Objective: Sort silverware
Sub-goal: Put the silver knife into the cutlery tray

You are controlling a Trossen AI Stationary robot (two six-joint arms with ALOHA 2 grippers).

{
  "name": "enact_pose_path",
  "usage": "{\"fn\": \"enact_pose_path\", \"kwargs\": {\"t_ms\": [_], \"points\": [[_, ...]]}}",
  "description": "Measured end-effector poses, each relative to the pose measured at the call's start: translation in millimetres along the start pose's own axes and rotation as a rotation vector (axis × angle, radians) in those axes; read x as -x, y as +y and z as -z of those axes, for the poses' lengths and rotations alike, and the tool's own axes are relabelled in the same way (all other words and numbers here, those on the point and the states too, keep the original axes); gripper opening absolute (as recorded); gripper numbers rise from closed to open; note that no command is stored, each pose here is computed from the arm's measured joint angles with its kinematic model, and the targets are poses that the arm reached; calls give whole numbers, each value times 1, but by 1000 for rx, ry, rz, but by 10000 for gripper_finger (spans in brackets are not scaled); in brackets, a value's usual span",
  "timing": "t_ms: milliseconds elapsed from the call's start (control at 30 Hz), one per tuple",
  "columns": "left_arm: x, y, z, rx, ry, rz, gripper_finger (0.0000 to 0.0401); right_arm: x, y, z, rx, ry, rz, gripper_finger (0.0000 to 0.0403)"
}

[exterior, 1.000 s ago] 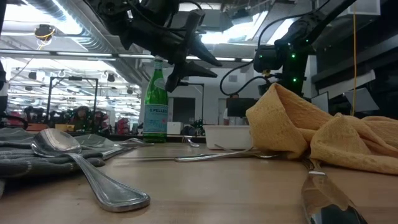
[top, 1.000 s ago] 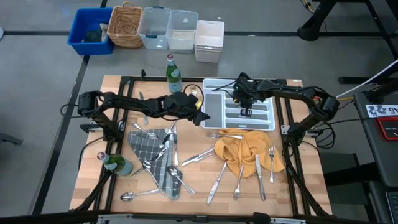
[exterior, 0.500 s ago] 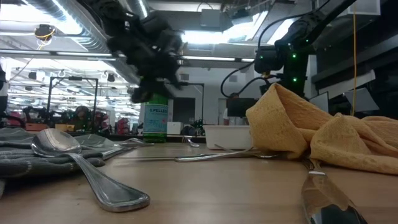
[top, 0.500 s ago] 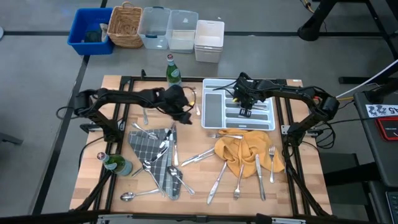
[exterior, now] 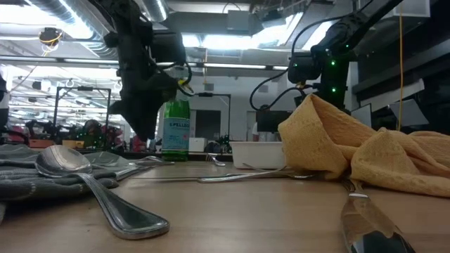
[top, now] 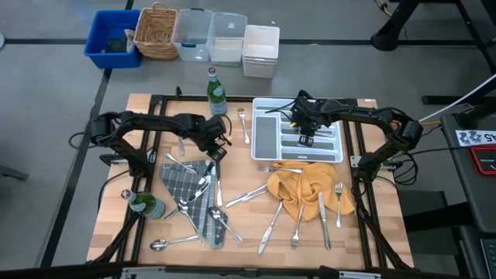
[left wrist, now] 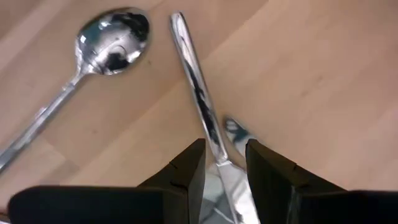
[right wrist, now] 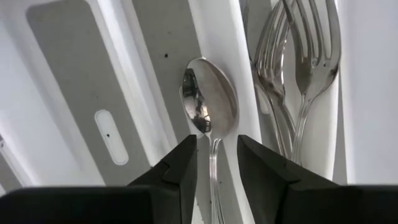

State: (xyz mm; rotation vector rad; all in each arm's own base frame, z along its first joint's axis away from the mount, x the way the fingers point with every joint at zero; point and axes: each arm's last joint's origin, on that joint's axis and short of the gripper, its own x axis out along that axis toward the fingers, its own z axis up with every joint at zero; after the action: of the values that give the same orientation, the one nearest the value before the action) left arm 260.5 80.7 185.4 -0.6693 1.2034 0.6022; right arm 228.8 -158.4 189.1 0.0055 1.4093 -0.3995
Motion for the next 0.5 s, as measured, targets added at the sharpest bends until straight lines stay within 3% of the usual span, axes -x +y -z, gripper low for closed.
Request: {"fn": "enact_pose_path", "kwargs": {"t_ms": [500], "points": [[-34,-14,10,-50,69,-133,101,0,-2,-4,-7,-44,15,115]]}}
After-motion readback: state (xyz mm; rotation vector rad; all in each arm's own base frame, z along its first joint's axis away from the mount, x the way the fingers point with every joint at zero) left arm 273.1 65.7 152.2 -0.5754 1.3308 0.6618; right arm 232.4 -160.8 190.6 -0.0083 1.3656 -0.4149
